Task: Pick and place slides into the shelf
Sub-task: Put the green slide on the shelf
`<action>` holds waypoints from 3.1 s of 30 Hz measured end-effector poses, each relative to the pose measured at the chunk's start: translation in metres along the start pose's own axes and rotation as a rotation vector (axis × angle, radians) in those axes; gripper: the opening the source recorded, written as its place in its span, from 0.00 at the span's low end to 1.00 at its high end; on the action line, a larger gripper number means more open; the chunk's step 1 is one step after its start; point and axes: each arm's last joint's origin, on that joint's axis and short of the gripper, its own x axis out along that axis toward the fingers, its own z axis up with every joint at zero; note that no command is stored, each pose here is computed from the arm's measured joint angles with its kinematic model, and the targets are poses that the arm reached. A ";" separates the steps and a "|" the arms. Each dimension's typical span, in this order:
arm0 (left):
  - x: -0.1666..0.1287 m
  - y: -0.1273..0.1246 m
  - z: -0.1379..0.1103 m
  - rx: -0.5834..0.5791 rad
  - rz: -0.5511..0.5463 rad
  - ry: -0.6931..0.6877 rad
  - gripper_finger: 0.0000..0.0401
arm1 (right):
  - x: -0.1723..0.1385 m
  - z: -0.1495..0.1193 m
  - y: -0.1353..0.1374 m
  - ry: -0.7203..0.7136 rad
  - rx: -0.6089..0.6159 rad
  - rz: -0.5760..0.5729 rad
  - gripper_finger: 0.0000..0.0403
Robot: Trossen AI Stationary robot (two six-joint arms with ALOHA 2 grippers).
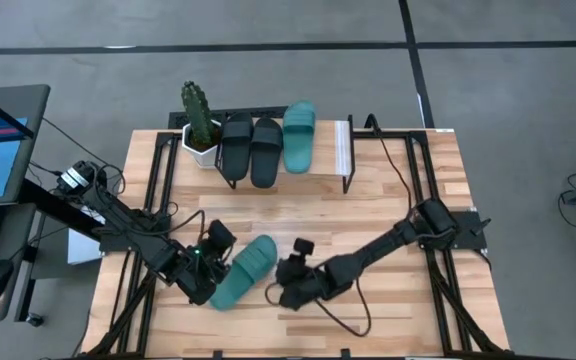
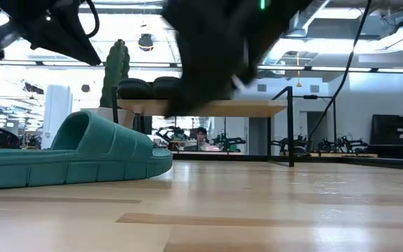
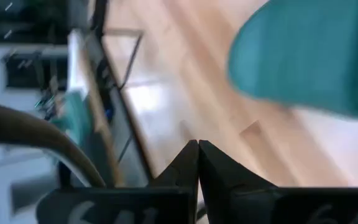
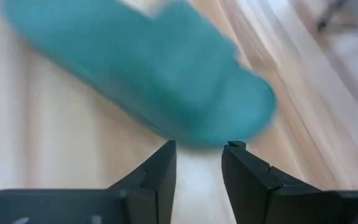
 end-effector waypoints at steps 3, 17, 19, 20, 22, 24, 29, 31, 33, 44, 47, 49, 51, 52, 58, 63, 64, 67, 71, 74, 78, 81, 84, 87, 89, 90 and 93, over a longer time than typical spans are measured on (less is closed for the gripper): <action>0.000 0.002 -0.004 -0.041 0.077 0.043 0.00 | -0.019 0.019 0.017 -0.092 -0.052 0.051 0.29; -0.048 0.031 -0.030 -0.296 -0.005 -0.178 0.00 | -0.026 0.065 0.020 -0.308 -0.166 0.313 0.29; -0.056 0.034 -0.036 -0.318 -0.093 -0.235 0.00 | -0.019 0.069 0.014 -0.310 -0.150 0.346 0.29; -0.059 0.035 -0.038 -0.327 -0.138 -0.262 0.00 | -0.016 0.071 0.010 -0.318 -0.141 0.370 0.29; -0.063 0.038 -0.043 -0.343 -0.216 -0.306 0.00 | -0.008 0.076 0.006 -0.338 -0.109 0.403 0.29; -0.067 0.040 -0.046 -0.365 -0.277 -0.337 0.00 | 0.004 0.075 0.002 -0.337 -0.094 0.426 0.29; -0.070 0.043 -0.051 -0.422 -0.313 -0.354 0.00 | 0.027 0.073 -0.003 -0.329 -0.031 0.516 0.29; -0.070 0.044 -0.052 -0.429 -0.312 -0.355 0.00 | 0.035 0.068 -0.005 -0.291 -0.020 0.510 0.29; -0.070 0.044 -0.051 -0.428 -0.313 -0.354 0.00 | 0.047 0.065 -0.005 -0.295 0.012 0.507 0.29; -0.070 0.044 -0.051 -0.429 -0.308 -0.354 0.00 | 0.059 0.062 0.000 -0.227 0.081 0.558 0.29; -0.070 0.044 -0.051 -0.429 -0.308 -0.354 0.00 | 0.057 0.061 0.000 -0.211 0.102 0.557 0.29; -0.070 0.044 -0.051 -0.429 -0.308 -0.354 0.00 | 0.056 0.061 0.001 -0.208 0.102 0.553 0.29; -0.070 0.044 -0.051 -0.429 -0.308 -0.354 0.00 | 0.055 0.060 0.001 -0.184 0.126 0.539 0.29; -0.070 0.044 -0.051 -0.429 -0.308 -0.354 0.00 | 0.056 0.058 0.001 -0.163 0.141 0.526 0.29; -0.070 0.044 -0.051 -0.430 -0.308 -0.354 0.00 | 0.059 0.049 -0.003 -0.059 0.189 0.447 0.29; -0.070 0.044 -0.051 -0.430 -0.308 -0.354 0.00 | 0.059 0.046 -0.006 -0.024 0.213 0.370 0.29; -0.070 0.044 -0.051 -0.430 -0.308 -0.354 0.00 | 0.058 0.046 -0.007 -0.013 0.209 0.358 0.29; -0.070 0.043 -0.051 -0.429 -0.314 -0.355 0.00 | 0.053 0.049 -0.010 0.033 0.191 0.291 0.29; -0.070 0.043 -0.051 -0.426 -0.331 -0.360 0.00 | 0.044 0.050 -0.015 0.097 0.134 0.107 0.29; -0.070 0.043 -0.051 -0.426 -0.332 -0.360 0.00 | 0.039 0.051 -0.019 0.113 0.122 -0.009 0.29; -0.070 0.043 -0.051 -0.425 -0.333 -0.360 0.00 | 0.037 0.046 -0.018 0.144 0.077 -0.029 0.29; -0.070 0.043 -0.051 -0.425 -0.333 -0.360 0.00 | 0.032 0.044 -0.010 0.143 0.004 -0.010 0.29; -0.070 0.043 -0.051 -0.425 -0.333 -0.360 0.00 | 0.027 0.040 -0.004 0.156 -0.034 -0.002 0.29; -0.070 0.043 -0.051 -0.426 -0.333 -0.360 0.00 | 0.019 0.036 -0.002 0.195 -0.036 -0.010 0.29; -0.070 0.043 -0.051 -0.426 -0.333 -0.360 0.00 | 0.013 0.035 0.000 0.206 -0.030 -0.009 0.29; -0.070 0.043 -0.051 -0.426 -0.333 -0.360 0.00 | 0.010 0.033 0.001 0.219 -0.045 -0.013 0.29; -0.070 0.043 -0.051 -0.426 -0.333 -0.360 0.00 | -0.002 0.028 0.004 0.261 -0.139 -0.006 0.29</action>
